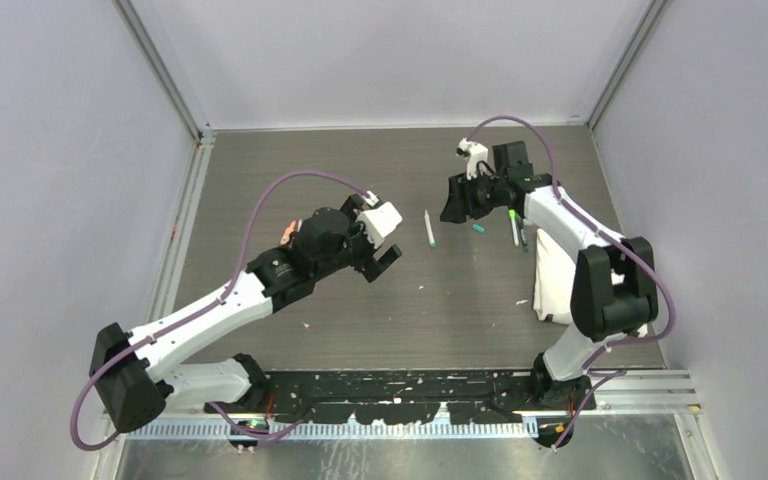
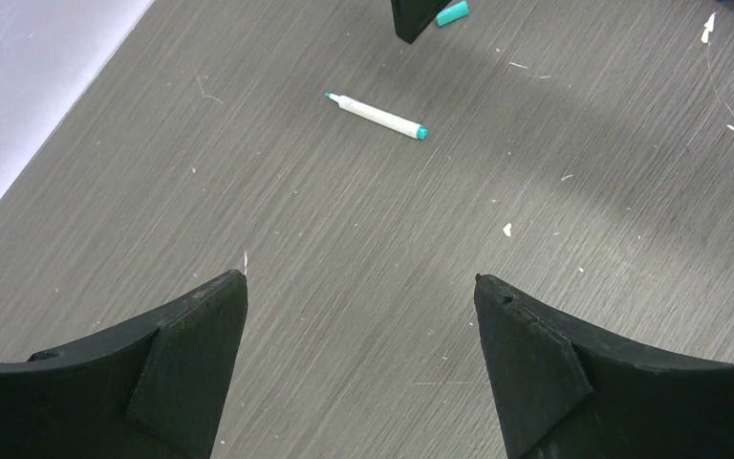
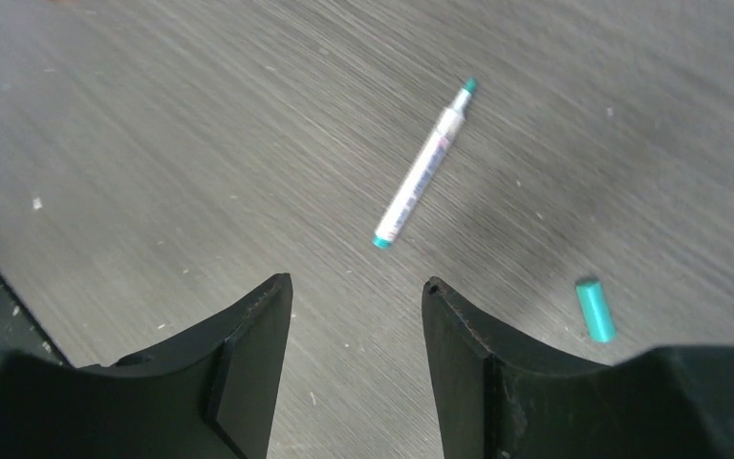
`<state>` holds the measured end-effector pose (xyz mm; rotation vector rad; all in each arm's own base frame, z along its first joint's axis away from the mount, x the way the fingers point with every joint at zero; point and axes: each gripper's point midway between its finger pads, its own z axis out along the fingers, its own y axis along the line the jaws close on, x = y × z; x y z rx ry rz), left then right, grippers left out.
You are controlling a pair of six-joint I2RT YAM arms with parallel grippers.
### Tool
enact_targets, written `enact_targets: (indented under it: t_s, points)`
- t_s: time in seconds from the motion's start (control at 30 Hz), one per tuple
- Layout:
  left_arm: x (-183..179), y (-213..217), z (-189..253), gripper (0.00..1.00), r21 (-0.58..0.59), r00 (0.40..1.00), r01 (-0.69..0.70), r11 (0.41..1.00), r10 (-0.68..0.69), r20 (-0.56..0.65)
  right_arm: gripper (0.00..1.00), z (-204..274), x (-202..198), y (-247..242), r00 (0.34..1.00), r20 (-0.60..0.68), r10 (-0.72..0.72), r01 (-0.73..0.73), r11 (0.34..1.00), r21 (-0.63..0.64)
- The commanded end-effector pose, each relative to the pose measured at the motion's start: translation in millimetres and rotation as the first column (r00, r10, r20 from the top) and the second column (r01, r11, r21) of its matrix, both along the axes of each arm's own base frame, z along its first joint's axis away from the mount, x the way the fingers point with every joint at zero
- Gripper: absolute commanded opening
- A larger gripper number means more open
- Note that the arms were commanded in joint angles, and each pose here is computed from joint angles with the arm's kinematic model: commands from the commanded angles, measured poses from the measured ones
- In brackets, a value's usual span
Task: Insert the pens into the pen caps
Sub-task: Pick up the pen from the center of the board.
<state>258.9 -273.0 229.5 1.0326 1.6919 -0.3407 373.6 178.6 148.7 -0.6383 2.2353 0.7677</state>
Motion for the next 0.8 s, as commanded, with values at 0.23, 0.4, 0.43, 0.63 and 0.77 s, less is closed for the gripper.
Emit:
enact_targets:
  t_s: [0.23, 0.4, 0.43, 0.63, 0.77]
  points:
    - [6.3, -2.7, -5.7, 0.89, 0.026, 1.0, -0.006, 1.0, 0.006, 0.02, 0.54, -57.8, 25.3, 18.9, 0.954, -0.115, -0.277, 0.239, 0.933, -0.27]
    - [6.5, -3.5, -8.9, 0.89, 0.032, 1.0, -0.005, 0.999, 0.004, 0.013, 0.47, -76.9, 31.8, 25.0, 0.955, -0.086, -0.282, 0.232, 0.899, -0.371]
    - [6.4, -3.7, -8.8, 0.89, 0.031, 1.0, -0.003, 0.999, 0.003, 0.012, 0.46, -80.2, 32.3, 25.6, 0.956, -0.086, -0.282, 0.229, 0.894, -0.385]
    - [6.0, -4.0, -7.5, 0.89, 0.029, 1.0, 0.0, 1.0, 0.0, 0.013, 0.41, -100.8, 30.8, 30.4, 0.959, -0.101, -0.266, 0.197, 0.877, -0.439]
    - [5.8, -3.4, -5.4, 0.89, 0.026, 1.0, -0.002, 1.0, 0.001, 0.017, 0.37, -113.0, 30.3, 29.1, 0.956, -0.124, -0.266, 0.181, 0.867, -0.464]
